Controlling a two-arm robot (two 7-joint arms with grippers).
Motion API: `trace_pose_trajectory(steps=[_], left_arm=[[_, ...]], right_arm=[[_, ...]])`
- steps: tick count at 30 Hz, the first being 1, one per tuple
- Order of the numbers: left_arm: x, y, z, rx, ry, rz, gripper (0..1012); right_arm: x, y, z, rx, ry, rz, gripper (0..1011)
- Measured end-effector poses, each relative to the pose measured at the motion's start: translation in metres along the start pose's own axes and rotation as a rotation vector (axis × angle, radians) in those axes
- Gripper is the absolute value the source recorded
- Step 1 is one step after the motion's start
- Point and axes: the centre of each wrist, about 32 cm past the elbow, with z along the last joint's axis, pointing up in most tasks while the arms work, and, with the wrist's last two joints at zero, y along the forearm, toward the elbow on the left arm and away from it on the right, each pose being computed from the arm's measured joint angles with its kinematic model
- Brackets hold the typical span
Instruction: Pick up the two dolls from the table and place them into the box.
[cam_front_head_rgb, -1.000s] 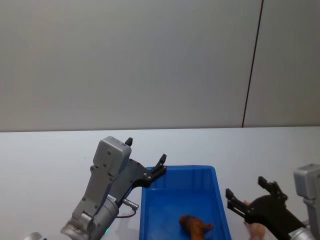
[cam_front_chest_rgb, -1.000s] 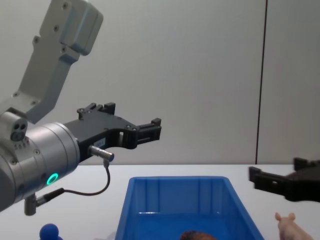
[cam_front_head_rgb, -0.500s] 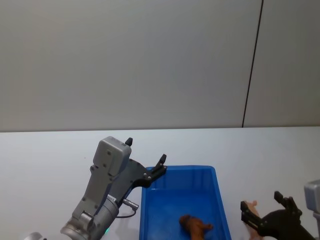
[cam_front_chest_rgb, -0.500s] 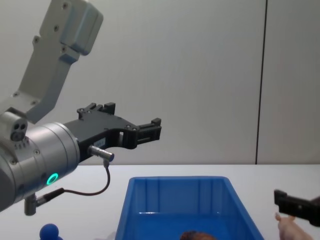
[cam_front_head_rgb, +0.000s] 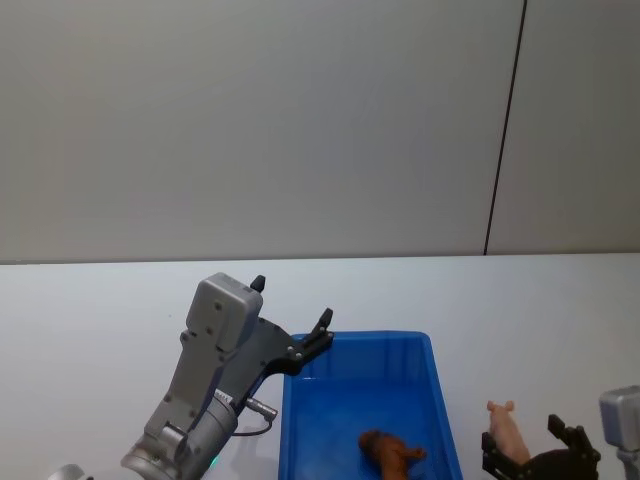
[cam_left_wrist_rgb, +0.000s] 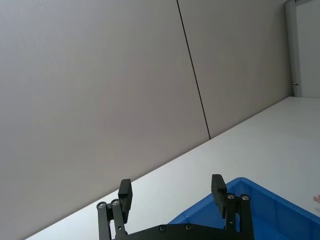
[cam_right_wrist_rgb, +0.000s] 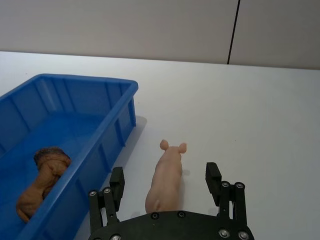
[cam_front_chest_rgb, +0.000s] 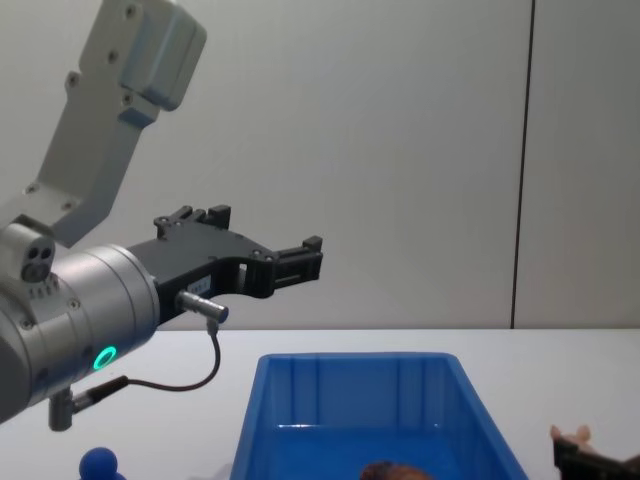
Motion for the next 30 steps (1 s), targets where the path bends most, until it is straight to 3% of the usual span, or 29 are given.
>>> trace_pose_trajectory(steps=[7,18,21,30], left_arm=[[0.0000,0.0000,0.0000,0.000,0.000,0.000,1001],[0.0000,0.0000,0.0000,0.000,0.000,0.000,1001],[0.0000,0.0000,0.0000,0.000,0.000,0.000,1001],[0.0000,0.0000,0.0000,0.000,0.000,0.000,1001]], right_arm=[[-0.002,0.003,-0.009,-0.024,0.009,-0.002,995],[-0.004,0.008,-0.017,-0.055,0.021,-0.010,729],[-0.005,0.009,-0.018,-0.060,0.023,-0.016,601],[-0.006,0.008,-0.016,-0.049,0.014,-0.027,379]])
